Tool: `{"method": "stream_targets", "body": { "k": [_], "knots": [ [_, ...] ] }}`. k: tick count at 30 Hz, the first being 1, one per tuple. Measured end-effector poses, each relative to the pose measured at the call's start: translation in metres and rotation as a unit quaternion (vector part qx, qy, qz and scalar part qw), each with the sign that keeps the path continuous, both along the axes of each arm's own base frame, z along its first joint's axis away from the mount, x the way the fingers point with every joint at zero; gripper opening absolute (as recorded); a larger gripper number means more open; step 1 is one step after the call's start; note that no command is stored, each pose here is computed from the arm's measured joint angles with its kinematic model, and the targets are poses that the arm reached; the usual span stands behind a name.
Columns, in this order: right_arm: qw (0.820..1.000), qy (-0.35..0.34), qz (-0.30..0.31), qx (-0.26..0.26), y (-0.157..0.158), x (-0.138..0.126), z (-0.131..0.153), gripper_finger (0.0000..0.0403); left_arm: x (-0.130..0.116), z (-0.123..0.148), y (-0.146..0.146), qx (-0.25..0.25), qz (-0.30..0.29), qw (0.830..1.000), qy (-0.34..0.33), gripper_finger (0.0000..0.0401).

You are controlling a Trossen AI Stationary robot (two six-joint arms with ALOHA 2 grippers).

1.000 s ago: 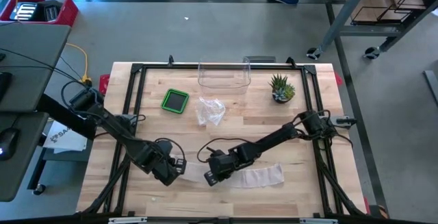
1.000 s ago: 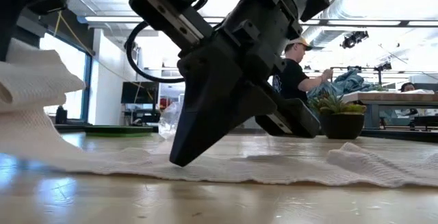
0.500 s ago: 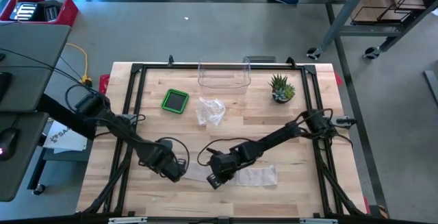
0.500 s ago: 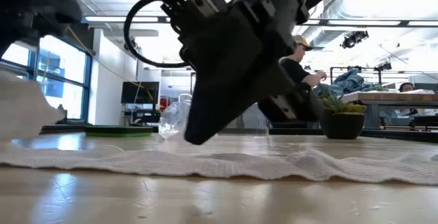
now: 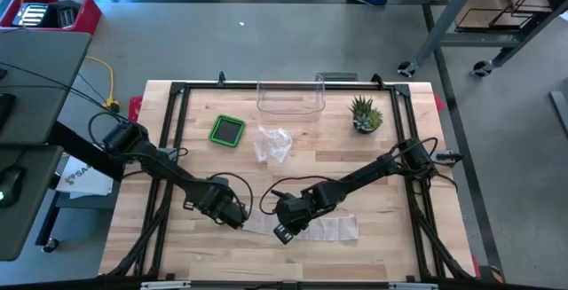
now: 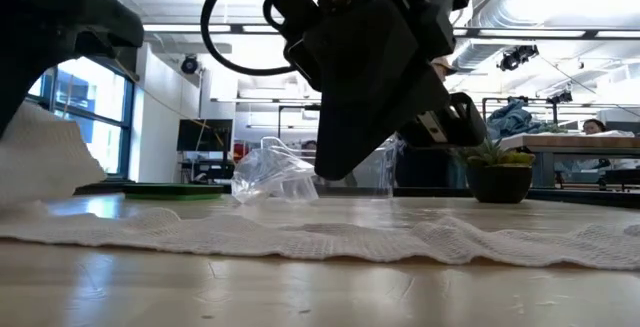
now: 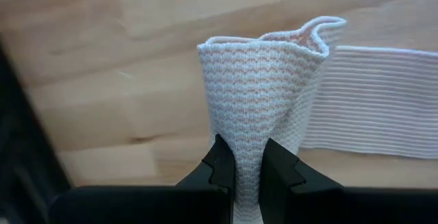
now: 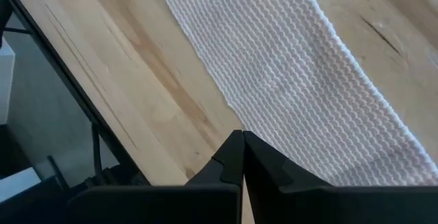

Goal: Roll bandage
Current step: Roll the bandage

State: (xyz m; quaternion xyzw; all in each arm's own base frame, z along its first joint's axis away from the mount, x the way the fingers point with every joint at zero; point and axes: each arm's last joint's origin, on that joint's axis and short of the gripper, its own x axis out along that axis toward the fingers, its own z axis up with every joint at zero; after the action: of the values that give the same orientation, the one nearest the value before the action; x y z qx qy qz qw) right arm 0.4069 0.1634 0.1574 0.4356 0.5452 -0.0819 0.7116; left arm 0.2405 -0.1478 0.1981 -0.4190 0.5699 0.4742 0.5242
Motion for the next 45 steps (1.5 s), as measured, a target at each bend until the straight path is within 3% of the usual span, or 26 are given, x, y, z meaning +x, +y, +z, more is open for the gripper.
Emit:
{"method": "stream_targets", "body": {
  "k": [8,15,20,26,36,45],
  "knots": [
    [1.000,-0.002,0.007,-0.005,0.000,0.000,0.000,0.0000,0.006,0.007,0.001,0.030,-0.066,0.991,0.114,0.0023],
    [1.000,-0.014,0.013,-0.005,-0.001,0.002,0.001,0.0000,0.005,0.006,-0.003,0.049,-0.079,0.989,0.117,0.0023],
    [0.998,-0.054,0.010,0.012,0.002,0.008,0.005,0.0000,0.003,0.000,0.004,0.084,-0.052,0.988,0.119,0.0023],
    [0.998,-0.059,-0.003,0.023,0.002,0.010,0.007,0.0000,0.002,-0.014,0.009,0.071,-0.063,0.982,0.164,0.0023],
    [0.998,-0.059,0.007,0.028,0.007,0.008,0.007,0.0000,0.022,-0.010,0.002,0.061,-0.067,0.994,0.064,0.0079],
    [0.997,-0.064,0.022,0.024,0.007,0.008,0.007,0.0000,0.034,-0.012,0.006,0.050,-0.042,0.998,0.015,0.0125]
  ]
}}
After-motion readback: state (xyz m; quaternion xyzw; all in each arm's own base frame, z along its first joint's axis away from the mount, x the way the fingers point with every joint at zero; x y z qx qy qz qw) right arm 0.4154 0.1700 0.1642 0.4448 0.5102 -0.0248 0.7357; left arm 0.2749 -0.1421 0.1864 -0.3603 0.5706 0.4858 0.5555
